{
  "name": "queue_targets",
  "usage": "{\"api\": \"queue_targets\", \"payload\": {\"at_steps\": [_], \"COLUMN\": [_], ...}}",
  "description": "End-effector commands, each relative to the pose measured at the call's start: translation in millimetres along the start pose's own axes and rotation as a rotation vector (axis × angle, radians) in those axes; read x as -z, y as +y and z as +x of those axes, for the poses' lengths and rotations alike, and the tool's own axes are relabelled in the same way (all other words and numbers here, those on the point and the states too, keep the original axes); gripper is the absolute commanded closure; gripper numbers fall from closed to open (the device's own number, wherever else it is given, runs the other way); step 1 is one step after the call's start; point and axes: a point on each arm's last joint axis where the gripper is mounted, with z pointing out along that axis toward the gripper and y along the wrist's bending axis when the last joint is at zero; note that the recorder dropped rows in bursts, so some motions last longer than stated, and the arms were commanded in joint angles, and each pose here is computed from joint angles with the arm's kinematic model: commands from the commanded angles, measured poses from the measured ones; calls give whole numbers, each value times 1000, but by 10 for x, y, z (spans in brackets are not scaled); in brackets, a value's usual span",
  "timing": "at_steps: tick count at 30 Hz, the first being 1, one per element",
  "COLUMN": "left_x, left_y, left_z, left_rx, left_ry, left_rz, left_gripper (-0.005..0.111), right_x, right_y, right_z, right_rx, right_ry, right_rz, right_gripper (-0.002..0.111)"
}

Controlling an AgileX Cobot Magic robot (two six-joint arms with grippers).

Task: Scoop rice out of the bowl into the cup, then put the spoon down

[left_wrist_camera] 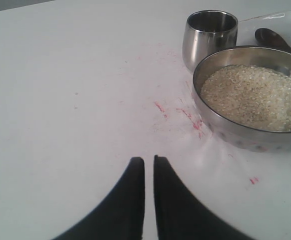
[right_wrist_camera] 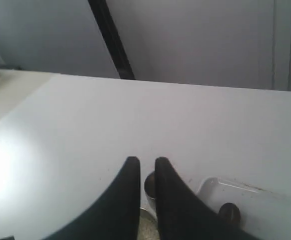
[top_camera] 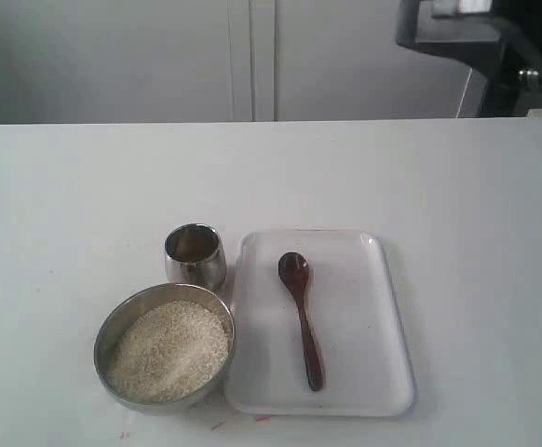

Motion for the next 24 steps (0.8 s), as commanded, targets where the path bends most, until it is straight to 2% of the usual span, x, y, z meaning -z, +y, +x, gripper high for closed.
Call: {"api": "queue_targets", "payload": {"at_steps": [1,4,17,24], "left_x": [5,5,5,5], "left_y": [-6,-6,-6,-6], "left_z": [-20,-20,-20,-20], "left_rx": [7,7,7,7], "left_ry": [-5,-5,-5,-5], "left_rz": [9,9,9,9], "left_gripper": [92,92,92,92], "right_x": [75,161,501,547], "right_y": [-272,-400,-779,-905], "right_z": [185,318,933,1289], "right_rx": [-102,-110,34,86], "right_ry": [-85,-116,-253,-309], "right_rz": [64,112,302,353], "right_gripper": [97,97,97,97]}}
